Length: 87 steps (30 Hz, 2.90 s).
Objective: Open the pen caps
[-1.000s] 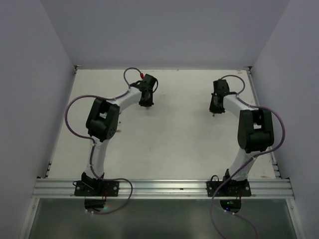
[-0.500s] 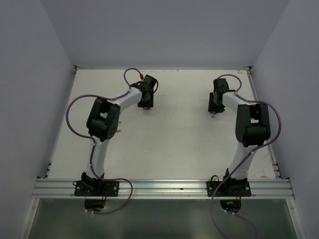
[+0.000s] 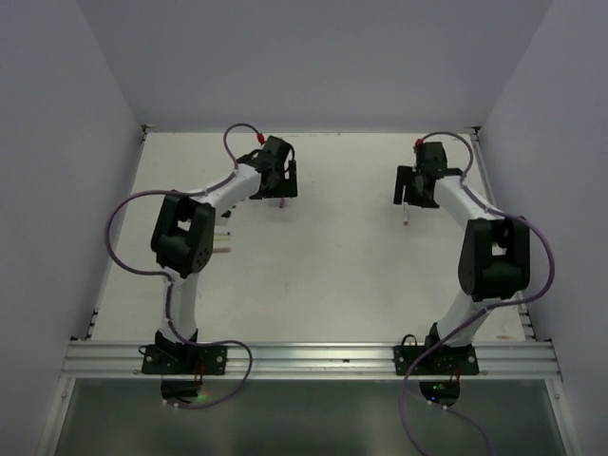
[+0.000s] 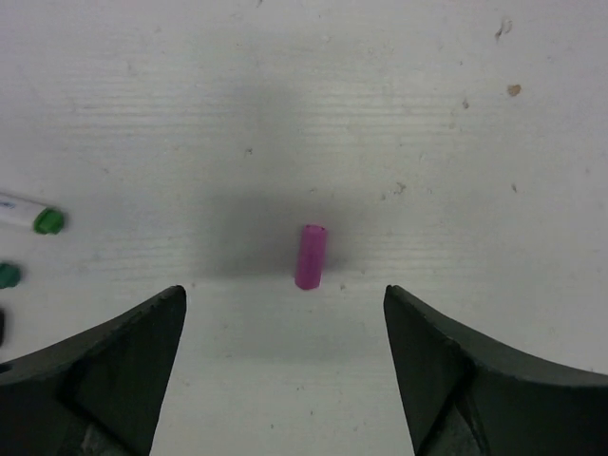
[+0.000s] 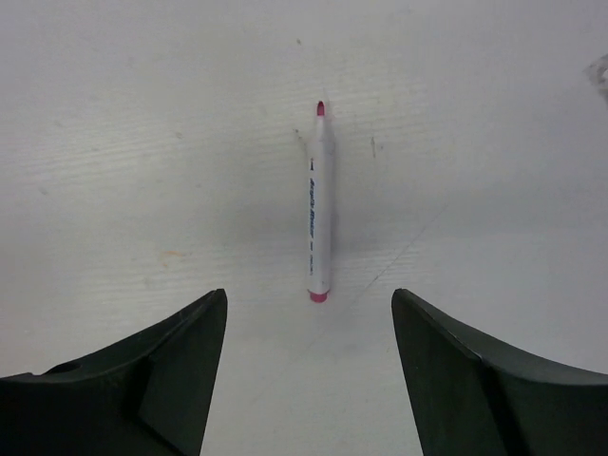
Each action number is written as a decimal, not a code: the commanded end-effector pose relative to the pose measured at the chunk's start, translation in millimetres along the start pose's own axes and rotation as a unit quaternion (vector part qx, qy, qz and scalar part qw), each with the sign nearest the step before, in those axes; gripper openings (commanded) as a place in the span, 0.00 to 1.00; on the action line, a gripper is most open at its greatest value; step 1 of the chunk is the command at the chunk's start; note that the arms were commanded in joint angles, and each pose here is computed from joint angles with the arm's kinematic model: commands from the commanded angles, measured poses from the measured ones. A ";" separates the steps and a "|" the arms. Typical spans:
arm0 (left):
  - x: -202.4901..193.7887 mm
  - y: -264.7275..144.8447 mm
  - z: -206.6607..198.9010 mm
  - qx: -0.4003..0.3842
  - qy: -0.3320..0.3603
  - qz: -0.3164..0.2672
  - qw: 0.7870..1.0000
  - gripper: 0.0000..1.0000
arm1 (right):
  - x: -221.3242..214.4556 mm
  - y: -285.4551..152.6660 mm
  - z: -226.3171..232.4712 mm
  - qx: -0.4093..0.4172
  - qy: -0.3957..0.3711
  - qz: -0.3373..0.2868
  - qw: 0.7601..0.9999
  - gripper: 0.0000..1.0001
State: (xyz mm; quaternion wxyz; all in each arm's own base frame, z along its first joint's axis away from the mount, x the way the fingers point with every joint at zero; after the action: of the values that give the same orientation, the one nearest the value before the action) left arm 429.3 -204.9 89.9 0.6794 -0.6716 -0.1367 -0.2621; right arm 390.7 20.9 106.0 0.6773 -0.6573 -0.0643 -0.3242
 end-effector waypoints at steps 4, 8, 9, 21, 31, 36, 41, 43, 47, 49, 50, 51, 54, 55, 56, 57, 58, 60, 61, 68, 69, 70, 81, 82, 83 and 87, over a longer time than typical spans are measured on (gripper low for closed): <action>43.6 -116.7 28.4 0.013 -0.105 -0.162 0.981 0.96 | 40.2 -116.0 23.8 0.109 0.014 -0.142 0.984 0.88; 6.2 -150.1 55.5 0.057 -0.156 -0.174 0.971 1.00 | 42.2 -165.7 32.5 0.187 0.032 -0.194 0.962 0.99; -2.9 -154.3 62.7 0.074 -0.176 -0.176 0.966 1.00 | 38.4 -178.4 32.0 0.204 0.037 -0.207 0.956 0.99; -130.4 -141.5 146.7 0.156 -0.406 -0.113 0.893 0.94 | -2.4 -207.6 66.5 0.306 0.004 -0.191 0.933 0.99; -154.4 -103.6 159.9 0.196 -0.495 -0.051 0.845 0.82 | -21.3 -206.7 77.5 0.316 -0.021 -0.180 0.931 0.99; -156.1 -92.8 165.7 0.202 -0.512 -0.035 0.834 0.75 | -24.8 -207.5 82.1 0.312 -0.034 -0.179 0.933 0.99; -162.7 -78.9 167.4 0.201 -0.527 -0.003 0.826 0.64 | -29.3 -207.1 85.0 0.308 -0.042 -0.175 0.934 0.99; -164.5 -76.8 169.0 0.201 -0.531 0.005 0.823 0.59 | -30.7 -207.3 86.2 0.306 -0.046 -0.176 0.934 0.99; -167.6 -71.4 173.4 0.210 -0.533 0.013 0.820 0.54 | -32.0 -203.9 87.0 0.299 -0.049 -0.177 0.937 0.99; -166.2 -70.6 175.8 0.214 -0.533 0.012 0.819 0.52 | -33.2 -203.4 88.2 0.299 -0.052 -0.176 0.936 0.99; -167.9 -68.3 176.3 0.217 -0.532 0.016 0.818 0.52 | -33.7 -202.8 88.4 0.298 -0.052 -0.175 0.937 0.99; -168.5 -67.6 177.1 0.218 -0.531 0.018 0.819 0.51 | -34.0 -202.5 88.5 0.298 -0.053 -0.175 0.937 0.98; -170.4 -64.2 178.4 0.220 -0.526 0.025 0.821 0.50 | -34.4 -202.6 87.3 0.294 -0.053 -0.178 0.938 0.99; -171.9 -63.2 179.0 0.221 -0.525 0.028 0.821 0.49 | -34.0 -203.6 87.5 0.294 -0.053 -0.180 0.937 0.99; -173.8 -61.5 178.2 0.221 -0.522 0.033 0.823 0.48 | -33.8 -202.8 86.7 0.291 -0.053 -0.181 0.938 0.99; -175.2 -60.8 177.4 0.218 -0.516 0.039 0.828 0.46 | -33.5 -203.1 86.3 0.290 -0.053 -0.182 0.938 0.98; -177.7 -60.6 177.6 0.218 -0.513 0.045 0.829 0.45 | -33.8 -202.3 86.5 0.289 -0.053 -0.182 0.938 0.98; -181.2 -60.9 177.3 0.216 -0.507 0.053 0.833 0.40 | -33.3 -202.2 85.9 0.287 -0.052 -0.184 0.939 0.98; -185.4 -61.1 176.0 0.216 -0.504 0.059 0.834 0.38 | -33.3 -202.9 86.2 0.288 -0.053 -0.186 0.938 0.98; -196.3 -68.4 167.3 0.187 -0.472 0.081 0.858 0.18 | -38.0 -206.1 93.0 0.307 -0.073 -0.182 0.931 0.98; -199.1 -69.9 165.9 0.183 -0.469 0.085 0.860 0.17 | -40.6 -206.5 95.2 0.312 -0.079 -0.180 0.930 0.98; -198.6 -73.1 165.4 0.179 -0.467 0.081 0.862 0.16 | -42.3 -207.8 98.4 0.322 -0.085 -0.176 0.926 0.98; -146.6 -117.2 134.6 -0.036 -0.390 -0.090 0.916 0.00 | -103.0 -218.8 149.9 0.448 -0.157 -0.084 0.876 0.97; -128.4 -128.4 131.1 -0.068 -0.375 -0.145 0.913 0.00 | -107.3 -218.8 154.3 0.459 -0.157 -0.078 0.871 0.97; -121.8 -135.4 123.0 -0.104 -0.362 -0.164 0.912 0.00 | -115.0 -215.2 155.5 0.463 -0.156 -0.066 0.870 0.96; -91.0 -169.6 87.2 -0.208 -0.291 -0.274 0.893 0.00 | -136.8 -220.0 173.4 0.507 -0.142 -0.045 0.849 0.94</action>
State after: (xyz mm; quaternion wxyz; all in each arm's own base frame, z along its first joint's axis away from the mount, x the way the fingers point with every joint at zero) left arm 266.6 -60.2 141.0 0.4653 -0.7456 -0.4652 -0.1054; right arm 234.2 224.2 234.3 0.8619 -0.3237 -0.3421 -0.1878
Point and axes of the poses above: each gripper's point midway between its finger pads, its own y axis out along the fingers, its own z axis along the line the jaws close on, x = y × z, the point moved 5 cm from there along -y, back along the fingers, and after that the axes turned 14 degrees about y, right-handed, at the moved point
